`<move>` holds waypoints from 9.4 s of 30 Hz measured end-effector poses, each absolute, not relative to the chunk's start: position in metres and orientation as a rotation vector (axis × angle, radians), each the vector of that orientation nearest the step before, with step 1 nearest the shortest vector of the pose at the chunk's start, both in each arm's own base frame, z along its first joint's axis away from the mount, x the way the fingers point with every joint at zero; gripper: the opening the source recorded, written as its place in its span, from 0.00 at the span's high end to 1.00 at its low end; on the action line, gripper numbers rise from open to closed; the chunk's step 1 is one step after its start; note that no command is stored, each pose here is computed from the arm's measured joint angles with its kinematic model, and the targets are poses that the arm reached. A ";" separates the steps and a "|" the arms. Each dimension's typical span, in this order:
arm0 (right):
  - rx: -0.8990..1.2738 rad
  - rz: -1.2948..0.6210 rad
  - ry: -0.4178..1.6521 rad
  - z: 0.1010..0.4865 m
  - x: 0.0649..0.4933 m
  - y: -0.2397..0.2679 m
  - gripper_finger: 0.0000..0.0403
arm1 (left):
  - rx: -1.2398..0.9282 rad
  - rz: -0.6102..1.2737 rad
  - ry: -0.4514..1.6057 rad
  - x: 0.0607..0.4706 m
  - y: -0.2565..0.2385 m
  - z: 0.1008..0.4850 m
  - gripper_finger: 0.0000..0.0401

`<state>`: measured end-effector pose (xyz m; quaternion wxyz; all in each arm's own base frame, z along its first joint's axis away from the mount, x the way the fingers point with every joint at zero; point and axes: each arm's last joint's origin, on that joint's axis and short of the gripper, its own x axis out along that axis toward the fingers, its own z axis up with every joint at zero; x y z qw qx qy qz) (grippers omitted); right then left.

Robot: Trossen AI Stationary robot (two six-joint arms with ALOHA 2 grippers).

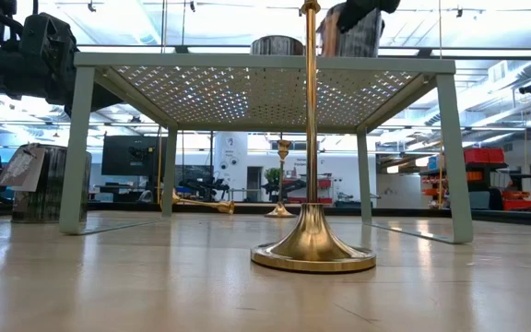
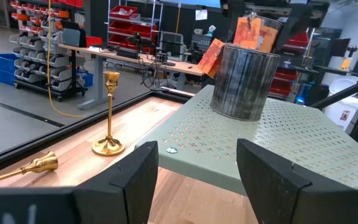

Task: Pick & Place candle stick holders
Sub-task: Put the bottom orange scented candle on the shelf, then put the orange scented candle on the shelf

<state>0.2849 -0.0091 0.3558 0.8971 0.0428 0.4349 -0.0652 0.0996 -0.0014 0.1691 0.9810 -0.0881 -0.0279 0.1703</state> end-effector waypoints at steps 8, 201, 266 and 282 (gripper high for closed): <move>0.106 -0.147 0.952 0.330 0.288 -0.017 0.15 | -0.177 0.343 -0.056 0.100 -0.001 0.169 0.46; 0.016 -0.181 0.818 0.320 0.300 0.001 0.01 | -0.177 0.343 -0.056 0.100 -0.001 0.169 0.46; -0.112 -0.769 0.616 0.379 0.229 -0.101 0.01 | -0.178 0.342 -0.057 0.100 -0.001 0.169 0.46; -0.124 -0.706 0.648 0.369 0.232 -0.141 0.01 | -0.179 0.341 -0.061 0.100 -0.001 0.170 0.46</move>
